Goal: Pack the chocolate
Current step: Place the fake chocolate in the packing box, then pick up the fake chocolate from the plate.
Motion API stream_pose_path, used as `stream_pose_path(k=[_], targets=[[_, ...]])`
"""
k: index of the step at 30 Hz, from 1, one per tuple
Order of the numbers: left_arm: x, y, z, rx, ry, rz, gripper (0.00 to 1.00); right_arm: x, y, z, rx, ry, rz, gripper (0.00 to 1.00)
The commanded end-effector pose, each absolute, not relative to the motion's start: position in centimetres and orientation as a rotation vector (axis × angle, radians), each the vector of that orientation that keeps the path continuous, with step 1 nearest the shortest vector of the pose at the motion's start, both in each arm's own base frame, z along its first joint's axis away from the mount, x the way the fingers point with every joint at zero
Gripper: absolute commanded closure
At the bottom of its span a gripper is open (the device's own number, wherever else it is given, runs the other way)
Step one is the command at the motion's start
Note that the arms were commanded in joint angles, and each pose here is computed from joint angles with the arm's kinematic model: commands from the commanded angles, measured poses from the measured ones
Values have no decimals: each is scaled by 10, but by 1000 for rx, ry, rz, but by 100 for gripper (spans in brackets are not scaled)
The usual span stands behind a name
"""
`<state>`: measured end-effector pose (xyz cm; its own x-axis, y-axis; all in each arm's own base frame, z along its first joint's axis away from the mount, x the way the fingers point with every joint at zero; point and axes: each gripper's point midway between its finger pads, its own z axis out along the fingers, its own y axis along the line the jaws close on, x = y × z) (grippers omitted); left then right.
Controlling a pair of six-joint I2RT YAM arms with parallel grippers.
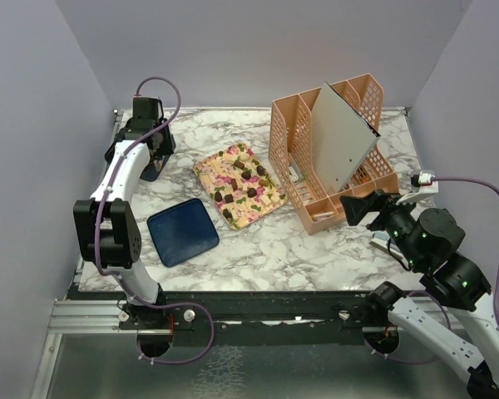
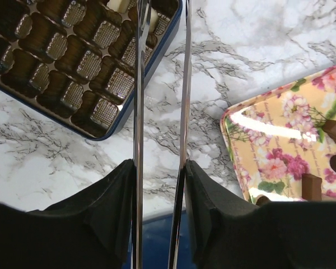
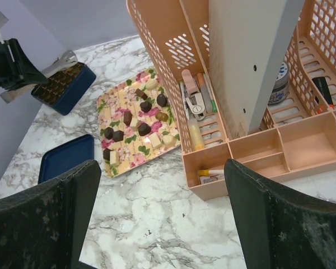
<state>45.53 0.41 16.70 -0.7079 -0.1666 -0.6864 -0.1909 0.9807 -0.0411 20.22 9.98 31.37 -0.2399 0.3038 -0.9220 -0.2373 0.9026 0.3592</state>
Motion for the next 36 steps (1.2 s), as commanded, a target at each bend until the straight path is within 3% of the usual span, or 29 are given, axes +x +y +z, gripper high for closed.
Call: stream_pose_path(k=[1,12,24,36], targets=[[442,-4,198,-217,2304,-36,58,202,99,316,51,1742,502,3],[405,-39,203,-106,2300,-127,58,206,103,309,55,1776,495,3],[354,-132,210,256,2277,-233,57,212,112,296,57,1848,491,3],[306,-155,165,404,2388,-246,56,214,107,293,104,1855,472,3]])
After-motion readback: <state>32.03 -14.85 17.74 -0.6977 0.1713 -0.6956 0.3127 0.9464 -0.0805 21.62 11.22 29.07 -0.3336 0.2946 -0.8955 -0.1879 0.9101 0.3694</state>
